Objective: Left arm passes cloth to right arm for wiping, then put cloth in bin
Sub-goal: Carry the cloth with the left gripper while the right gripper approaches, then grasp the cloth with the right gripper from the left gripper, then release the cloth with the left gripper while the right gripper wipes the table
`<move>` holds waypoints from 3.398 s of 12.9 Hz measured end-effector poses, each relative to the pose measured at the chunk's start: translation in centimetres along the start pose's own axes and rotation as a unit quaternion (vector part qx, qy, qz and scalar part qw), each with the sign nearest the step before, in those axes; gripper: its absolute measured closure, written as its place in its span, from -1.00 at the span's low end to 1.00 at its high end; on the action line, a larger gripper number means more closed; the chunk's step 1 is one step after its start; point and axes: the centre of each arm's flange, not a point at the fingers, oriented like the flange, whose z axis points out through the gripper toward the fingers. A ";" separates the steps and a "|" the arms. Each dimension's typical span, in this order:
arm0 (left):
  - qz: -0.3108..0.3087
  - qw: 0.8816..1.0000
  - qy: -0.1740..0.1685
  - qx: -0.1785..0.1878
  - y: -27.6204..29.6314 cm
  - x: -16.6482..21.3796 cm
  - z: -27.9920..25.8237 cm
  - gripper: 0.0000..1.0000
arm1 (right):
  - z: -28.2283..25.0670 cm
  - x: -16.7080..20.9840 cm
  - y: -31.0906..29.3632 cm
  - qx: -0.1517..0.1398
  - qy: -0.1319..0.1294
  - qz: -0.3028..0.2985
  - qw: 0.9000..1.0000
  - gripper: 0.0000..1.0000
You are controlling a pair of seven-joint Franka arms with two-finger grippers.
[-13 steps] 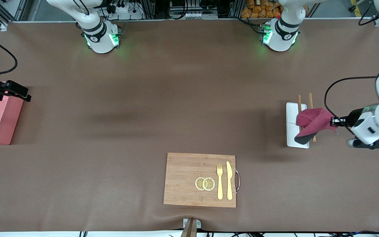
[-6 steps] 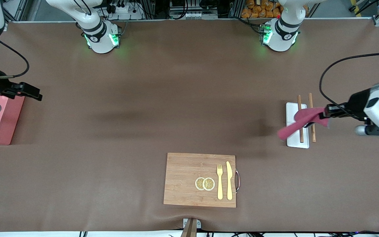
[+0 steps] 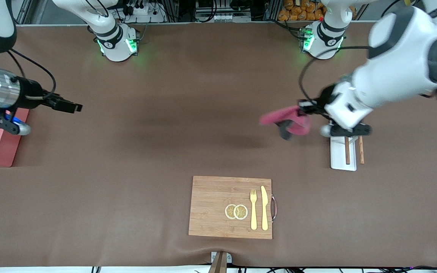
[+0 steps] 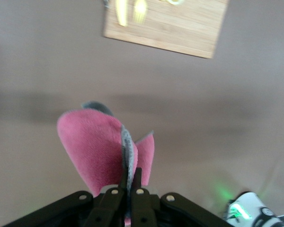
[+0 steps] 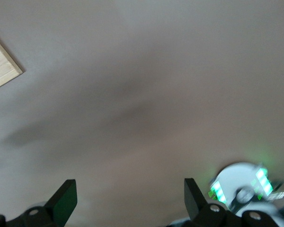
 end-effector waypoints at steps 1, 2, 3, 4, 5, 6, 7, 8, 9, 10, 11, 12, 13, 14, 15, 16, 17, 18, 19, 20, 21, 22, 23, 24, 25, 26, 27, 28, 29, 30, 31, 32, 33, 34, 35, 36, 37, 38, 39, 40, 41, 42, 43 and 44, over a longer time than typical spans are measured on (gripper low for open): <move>-0.001 1.000 0.004 -0.006 3.0 -1.4 1.2 0.96 | 1.0 0.3 -0.7 0.012 -0.026 0.038 0.999 -1.00; -0.002 1.000 0.009 -0.015 6.1 -2.9 2.5 0.96 | 2.0 0.5 -1.3 0.021 -0.057 0.071 0.996 -1.00; -0.002 1.000 0.015 -0.026 9.0 -4.5 3.9 0.96 | 3.2 0.6 -2.0 0.028 -0.093 0.099 0.990 -1.00; -0.002 0.999 0.023 -0.041 11.8 -6.1 5.1 0.96 | 4.5 0.9 -2.6 0.036 -0.129 0.123 0.983 -1.00; -0.003 0.998 0.031 -0.059 14.2 -7.5 6.2 0.96 | 5.8 1.4 -3.2 0.046 -0.162 0.145 0.975 -1.00; -0.005 0.996 0.038 -0.078 16.4 -8.8 7.3 0.96 | 7.1 1.8 -3.6 0.055 -0.193 0.163 0.966 -1.00; -0.007 0.995 0.042 -0.095 18.1 -9.8 8.4 0.96 | 8.2 2.2 -3.8 0.062 -0.219 0.179 0.957 -1.00; -0.007 0.993 0.043 -0.107 19.4 -10.6 9.5 0.96 | 9.2 2.5 -3.9 0.066 -0.237 0.194 0.950 -1.00; -0.008 0.992 0.045 -0.117 20.2 -11.0 10.2 0.96 | 10.2 2.7 -3.9 0.067 -0.252 0.205 0.944 -1.00; -0.011 0.991 0.050 -0.127 20.6 -10.9 10.4 0.96 | 11.1 2.7 -4.0 0.069 -0.265 0.211 0.938 -1.00; -0.014 0.989 0.055 -0.137 20.9 -10.8 10.4 0.96 | 11.7 2.7 -4.0 0.075 -0.278 0.215 0.933 -1.00; -0.013 0.987 0.059 -0.146 21.4 -11.1 10.7 0.96 | 12.5 2.5 -4.3 0.080 -0.288 0.218 0.929 -1.00; -0.013 0.986 0.060 -0.155 22.2 -11.7 11.2 0.96 | 13.3 2.2 -4.9 0.082 -0.294 0.219 0.927 -1.00; -0.010 0.985 0.058 -0.160 22.9 -12.4 12.0 0.96 | 14.3 1.5 -6.0 0.085 -0.300 0.218 0.925 -1.00; -0.009 0.985 0.055 -0.163 23.4 -12.9 12.7 0.96 | 15.4 0.6 -7.2 0.087 -0.306 0.217 0.923 -1.00; -0.008 0.984 0.055 -0.168 23.8 -13.1 13.4 0.96 | 16.6 -0.3 -8.5 0.088 -0.306 0.215 0.923 -1.00; -0.007 0.984 0.056 -0.172 24.1 -13.2 14.0 0.96 | 17.7 -1.2 -9.6 0.086 -0.303 0.215 0.924 -1.00; -0.006 0.983 0.056 -0.175 24.4 -13.4 14.6 0.96 | 18.5 -2.0 -10.6 0.083 -0.300 0.217 0.925 -1.00; -0.007 0.983 0.058 -0.175 24.6 -13.5 15.0 0.96 | 19.2 -2.8 -11.5 0.084 -0.299 0.219 0.925 -1.00; -0.009 0.983 0.060 -0.174 24.7 -13.5 15.3 0.96 | 19.9 -3.5 -12.4 0.084 -0.296 0.222 0.925 -1.00; -0.012 0.983 0.062 -0.172 24.7 -13.5 15.4 0.96 | 20.9 -4.3 -13.2 0.083 -0.291 0.222 0.927 -1.00; -0.014 0.983 0.064 -0.171 24.8 -13.6 15.3 0.96 | 21.8 -5.0 -13.8 0.079 -0.288 0.220 0.929 -1.00; -0.015 0.983 0.065 -0.171 24.8 -13.5 15.3 0.96 | 22.4 -5.6 -14.1 0.074 -0.287 0.218 0.930 -0.82; -0.016 0.983 0.065 -0.171 24.8 -13.5 15.3 0.96 | 22.7 -5.9 -14.3 0.071 -0.287 0.217 0.930 -0.56; -0.016 0.983 0.065 -0.171 24.7 -13.5 15.3 0.96 | 22.8 -5.9 -14.3 0.071 -0.287 0.217 0.930 -0.29; -0.016 0.983 0.066 -0.171 24.7 -13.4 15.2 0.96 | 22.8 -5.7 -14.2 0.072 -0.287 0.218 0.930 -0.06; -0.017 0.983 0.066 -0.171 24.7 -13.4 15.2 0.96 | 22.6 -5.5 -14.0 0.073 -0.287 0.220 0.929 0.19; -0.017 0.983 0.067 -0.171 24.6 -13.3 15.2 0.96 | 22.5 -5.2 -13.8 0.076 -0.286 0.223 0.929 0.39; -0.018 0.983 0.067 -0.171 24.6 -13.2 15.2 0.96 | 22.2 -4.8 -13.6 0.079 -0.286 0.225 0.928 0.63; -0.020 0.983 0.068 -0.171 24.5 -13.1 15.1 0.96 | 22.1 -4.6 -13.4 0.082 -0.285 0.226 0.928 0.84; -0.025 0.983 0.069 -0.171 24.4 -12.9 15.1 0.96 | 21.9 -4.4 -13.3 0.084 -0.284 0.226 0.928 0.90; -0.033 0.982 0.071 -0.171 24.2 -12.5 15.0 0.96 | 21.8 -4.4 -13.3 0.086 -0.283 0.222 0.929 0.90; -0.041 0.982 0.074 -0.171 24.0 -12.0 14.8 0.96 | 21.6 -4.4 -13.4 0.090 -0.280 0.215 0.931 0.90; -0.047 0.981 0.077 -0.171 23.7 -11.5 14.7 0.84 | 21.4 -4.3 -13.5 0.094 -0.274 0.206 0.935 0.90; -0.050 0.981 0.082 -0.169 23.4 -11.0 14.5 0.66 | 21.3 -4.2 -13.6 0.096 -0.262 0.200 0.939 0.90; -0.053 0.981 0.089 -0.165 23.1 -10.5 14.5 0.42 | 21.0 -4.2 -13.8 0.095 -0.250 0.194 0.944 0.90; -0.062 0.980 0.099 -0.160 22.7 -9.9 14.3 0.17 | 20.7 -4.2 -13.9 0.091 -0.234 0.187 0.950 0.90; -0.078 0.979 0.111 -0.154 21.9 -8.6 13.9 -0.06 | 20.5 -4.3 -14.3 0.085 -0.207 0.177 0.958 0.90; -0.096 0.978 0.119 -0.144 20.5 -6.9 13.3 -0.30 | 20.4 -4.6 -14.9 0.078 -0.170 0.164 0.969 0.90; -0.113 0.977 0.121 -0.132 18.8 -5.1 12.3 -0.47 | 20.7 -5.1 -15.7 0.069 -0.133 0.150 0.977 0.90; -0.134 0.976 0.122 -0.118 16.6 -3.0 11.1 -0.69 | 21.3 -5.7 -16.5 0.057 -0.092 0.131 0.985 0.90; -0.157 0.975 0.122 -0.101 13.9 -0.9 9.6 -0.87 | 21.9 -6.5 -17.4 0.043 -0.051 0.109 0.992 0.90; -0.177 0.973 0.124 -0.081 11.1 1.1 8.2 -1.00 | 22.6 -7.1 -18.0 0.031 -0.019 0.092 0.995 0.90; -0.194 0.971 0.128 -0.055 8.3 2.8 7.0 -1.00 | 23.2 -7.3 -18.4 0.024 0.002 0.081 0.996 0.90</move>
